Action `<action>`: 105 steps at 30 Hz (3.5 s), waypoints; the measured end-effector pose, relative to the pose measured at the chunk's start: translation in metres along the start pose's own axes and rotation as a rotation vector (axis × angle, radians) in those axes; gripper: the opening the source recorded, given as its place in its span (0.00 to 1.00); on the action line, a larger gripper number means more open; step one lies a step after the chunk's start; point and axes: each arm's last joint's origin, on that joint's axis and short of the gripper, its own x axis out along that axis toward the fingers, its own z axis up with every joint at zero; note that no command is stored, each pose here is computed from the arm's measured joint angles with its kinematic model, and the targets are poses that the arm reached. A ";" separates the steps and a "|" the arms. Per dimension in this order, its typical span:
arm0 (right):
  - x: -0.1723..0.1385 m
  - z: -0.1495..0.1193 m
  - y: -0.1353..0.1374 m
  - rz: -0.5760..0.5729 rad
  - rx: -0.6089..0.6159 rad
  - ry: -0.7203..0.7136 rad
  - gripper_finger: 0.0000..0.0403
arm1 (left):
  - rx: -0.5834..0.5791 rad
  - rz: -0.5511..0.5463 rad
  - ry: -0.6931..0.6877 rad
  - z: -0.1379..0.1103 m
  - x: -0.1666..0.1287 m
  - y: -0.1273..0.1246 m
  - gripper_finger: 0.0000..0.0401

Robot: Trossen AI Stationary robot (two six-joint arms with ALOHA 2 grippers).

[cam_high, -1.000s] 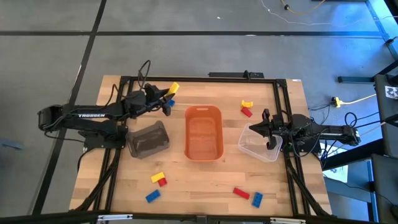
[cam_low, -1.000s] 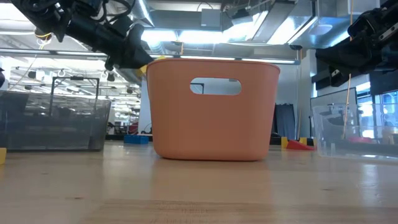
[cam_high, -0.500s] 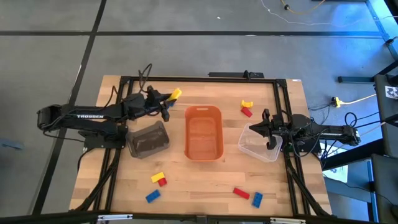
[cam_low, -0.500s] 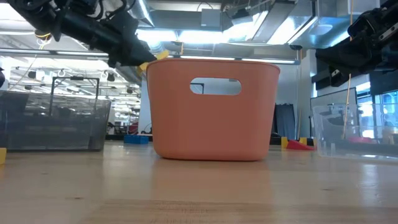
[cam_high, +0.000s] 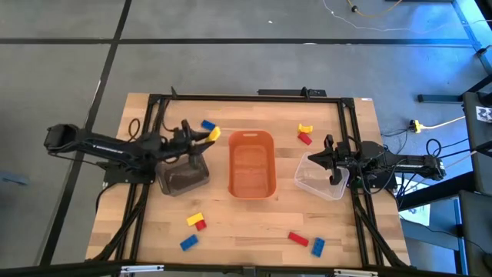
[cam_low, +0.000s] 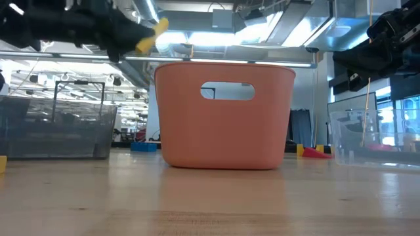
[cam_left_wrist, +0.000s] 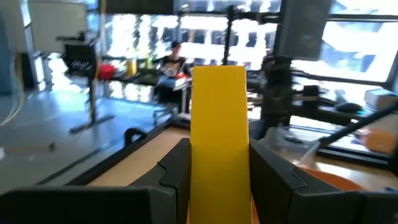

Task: Sort & place blocks by color
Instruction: Put the top left yellow block into the black bin, then put the bottom yellow block into the black bin

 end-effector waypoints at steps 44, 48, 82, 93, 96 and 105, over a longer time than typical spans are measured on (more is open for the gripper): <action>-0.005 0.039 0.003 -0.096 -0.079 -0.422 0.07 | 0.076 -0.196 0.073 0.001 -0.001 -0.005 0.28; -0.002 0.037 0.001 -0.149 -0.095 -0.396 0.19 | 0.082 -0.155 0.153 0.000 0.002 -0.005 0.28; 0.000 0.035 0.001 -0.148 -0.072 -0.376 0.31 | 0.009 0.297 1.336 -0.018 -0.028 -0.071 0.46; 0.000 0.034 0.001 -0.149 -0.072 -0.371 0.31 | 0.005 0.296 1.323 -0.013 -0.025 -0.063 0.65; 0.000 0.034 0.001 -0.149 -0.074 -0.370 0.31 | 0.010 0.275 1.337 -0.013 -0.025 -0.063 0.64; 0.000 0.034 0.001 -0.168 -0.117 -0.364 0.31 | 0.057 0.132 1.278 -0.008 -0.027 -0.073 0.64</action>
